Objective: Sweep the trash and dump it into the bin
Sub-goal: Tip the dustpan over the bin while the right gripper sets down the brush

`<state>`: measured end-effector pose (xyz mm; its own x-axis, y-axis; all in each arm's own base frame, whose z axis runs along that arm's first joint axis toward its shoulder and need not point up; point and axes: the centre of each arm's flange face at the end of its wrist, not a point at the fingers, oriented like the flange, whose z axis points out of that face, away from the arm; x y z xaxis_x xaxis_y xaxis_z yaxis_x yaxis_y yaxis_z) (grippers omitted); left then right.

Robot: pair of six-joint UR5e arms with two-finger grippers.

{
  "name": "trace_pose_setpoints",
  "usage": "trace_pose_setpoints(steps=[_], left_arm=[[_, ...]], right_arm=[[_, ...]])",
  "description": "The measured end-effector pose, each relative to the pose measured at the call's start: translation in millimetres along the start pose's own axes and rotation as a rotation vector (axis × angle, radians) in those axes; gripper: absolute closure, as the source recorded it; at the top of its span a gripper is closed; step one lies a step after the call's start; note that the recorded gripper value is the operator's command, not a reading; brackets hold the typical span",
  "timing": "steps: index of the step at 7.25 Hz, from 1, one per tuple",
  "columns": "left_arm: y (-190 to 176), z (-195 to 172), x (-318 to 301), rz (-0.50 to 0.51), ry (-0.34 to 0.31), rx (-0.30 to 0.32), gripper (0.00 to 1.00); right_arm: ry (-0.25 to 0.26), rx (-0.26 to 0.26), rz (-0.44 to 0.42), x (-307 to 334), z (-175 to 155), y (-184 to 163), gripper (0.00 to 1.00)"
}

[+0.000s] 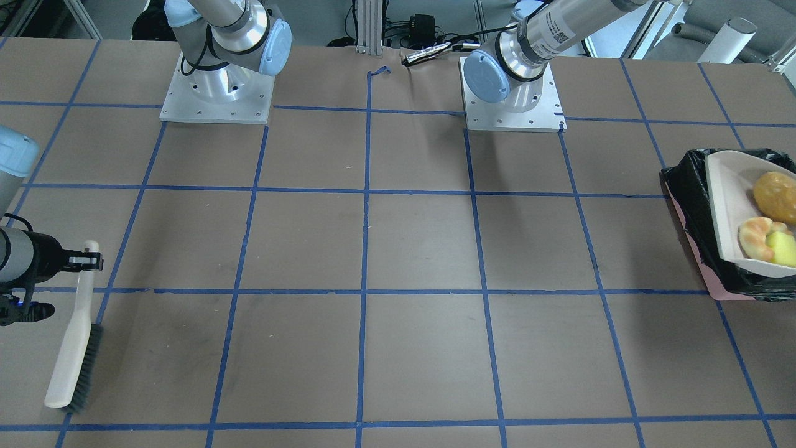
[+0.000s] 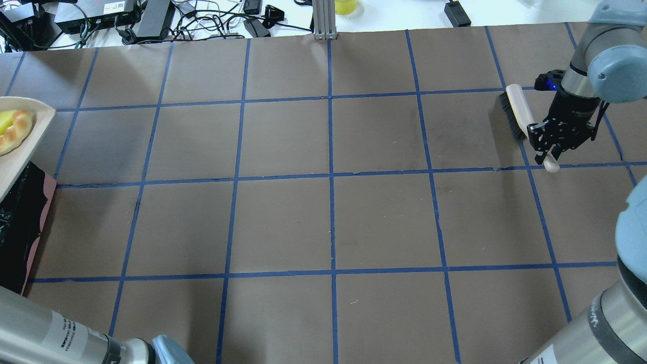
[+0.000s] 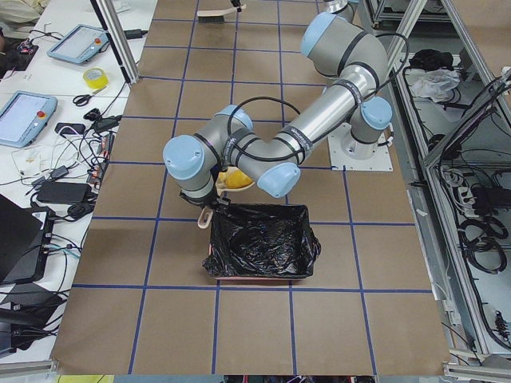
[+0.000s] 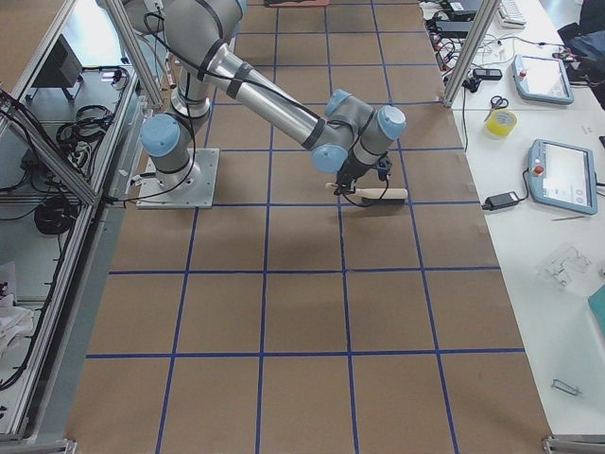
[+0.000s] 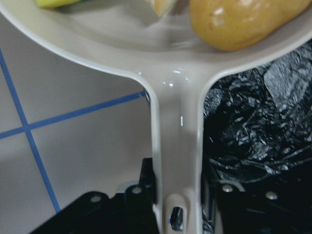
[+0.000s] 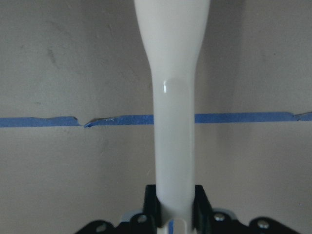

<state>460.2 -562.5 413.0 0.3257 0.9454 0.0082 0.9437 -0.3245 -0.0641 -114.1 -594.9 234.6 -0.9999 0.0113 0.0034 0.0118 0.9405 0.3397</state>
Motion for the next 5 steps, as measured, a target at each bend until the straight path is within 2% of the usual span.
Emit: trace_pose_setpoints(steps=[1, 3, 5], left_arm=[[29, -3, 22, 0.051, -0.004, -0.054, 0.99], [66, -10, 41, 0.174, 0.022, -0.203, 0.99], [81, -12, 42, 0.304, 0.039, -0.328, 0.99]], right_arm=[[0.000, 0.003, 0.005, 1, 1, 0, 0.37], [0.006, 0.023, 0.003, 3, 2, -5, 0.31], [0.008, 0.030, 0.009, 3, 3, -7, 0.22]])
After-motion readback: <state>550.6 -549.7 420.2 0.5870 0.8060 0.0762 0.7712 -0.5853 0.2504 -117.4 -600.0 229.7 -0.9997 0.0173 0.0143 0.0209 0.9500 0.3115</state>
